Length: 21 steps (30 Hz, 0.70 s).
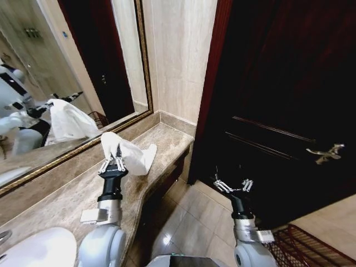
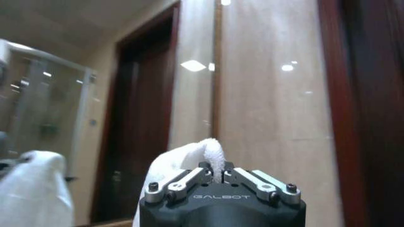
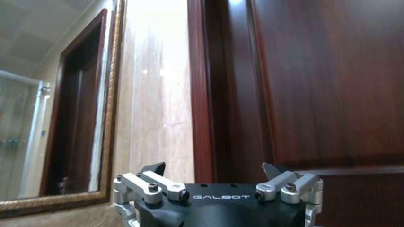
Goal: Discard the used towel into the hamper.
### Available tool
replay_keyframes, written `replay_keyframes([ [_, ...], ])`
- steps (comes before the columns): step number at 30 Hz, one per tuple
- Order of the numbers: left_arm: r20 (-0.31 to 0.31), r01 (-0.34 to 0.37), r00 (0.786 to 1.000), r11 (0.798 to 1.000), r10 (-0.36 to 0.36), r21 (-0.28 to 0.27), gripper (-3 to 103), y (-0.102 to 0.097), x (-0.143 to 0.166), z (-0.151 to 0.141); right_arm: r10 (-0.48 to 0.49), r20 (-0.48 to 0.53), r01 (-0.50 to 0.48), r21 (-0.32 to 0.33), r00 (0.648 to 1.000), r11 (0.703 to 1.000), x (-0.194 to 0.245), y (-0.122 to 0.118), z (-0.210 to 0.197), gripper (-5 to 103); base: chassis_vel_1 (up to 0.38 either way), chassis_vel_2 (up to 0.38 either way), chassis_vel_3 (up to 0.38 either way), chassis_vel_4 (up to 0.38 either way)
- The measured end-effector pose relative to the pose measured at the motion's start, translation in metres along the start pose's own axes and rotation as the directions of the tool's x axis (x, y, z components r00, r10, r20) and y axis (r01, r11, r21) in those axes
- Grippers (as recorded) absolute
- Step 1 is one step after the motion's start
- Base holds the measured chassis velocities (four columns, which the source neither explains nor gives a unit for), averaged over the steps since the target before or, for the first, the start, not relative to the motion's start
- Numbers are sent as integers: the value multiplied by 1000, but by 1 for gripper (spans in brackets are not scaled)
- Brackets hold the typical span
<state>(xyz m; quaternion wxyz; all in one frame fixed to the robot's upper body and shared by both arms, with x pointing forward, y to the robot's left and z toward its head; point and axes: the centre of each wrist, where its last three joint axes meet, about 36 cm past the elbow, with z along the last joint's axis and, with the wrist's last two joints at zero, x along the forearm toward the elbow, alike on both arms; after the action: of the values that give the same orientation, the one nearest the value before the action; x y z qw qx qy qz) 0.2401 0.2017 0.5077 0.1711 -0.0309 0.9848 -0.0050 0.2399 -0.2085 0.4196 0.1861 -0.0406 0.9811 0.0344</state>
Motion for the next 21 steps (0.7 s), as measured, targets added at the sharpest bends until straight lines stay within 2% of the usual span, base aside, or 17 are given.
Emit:
replay_keyframes([
  [7,5,-48,999,999,48,21,5,-5,1,2,-6,69,6,-2,998,1000,3,-1,0,100,-54,-60,-69,-69],
  [21,10,-72,997,997,72,14,5,-4,1,11,-27,69,27,10,997,1000,7,3,5,100,-101,-116,-105,-102],
])
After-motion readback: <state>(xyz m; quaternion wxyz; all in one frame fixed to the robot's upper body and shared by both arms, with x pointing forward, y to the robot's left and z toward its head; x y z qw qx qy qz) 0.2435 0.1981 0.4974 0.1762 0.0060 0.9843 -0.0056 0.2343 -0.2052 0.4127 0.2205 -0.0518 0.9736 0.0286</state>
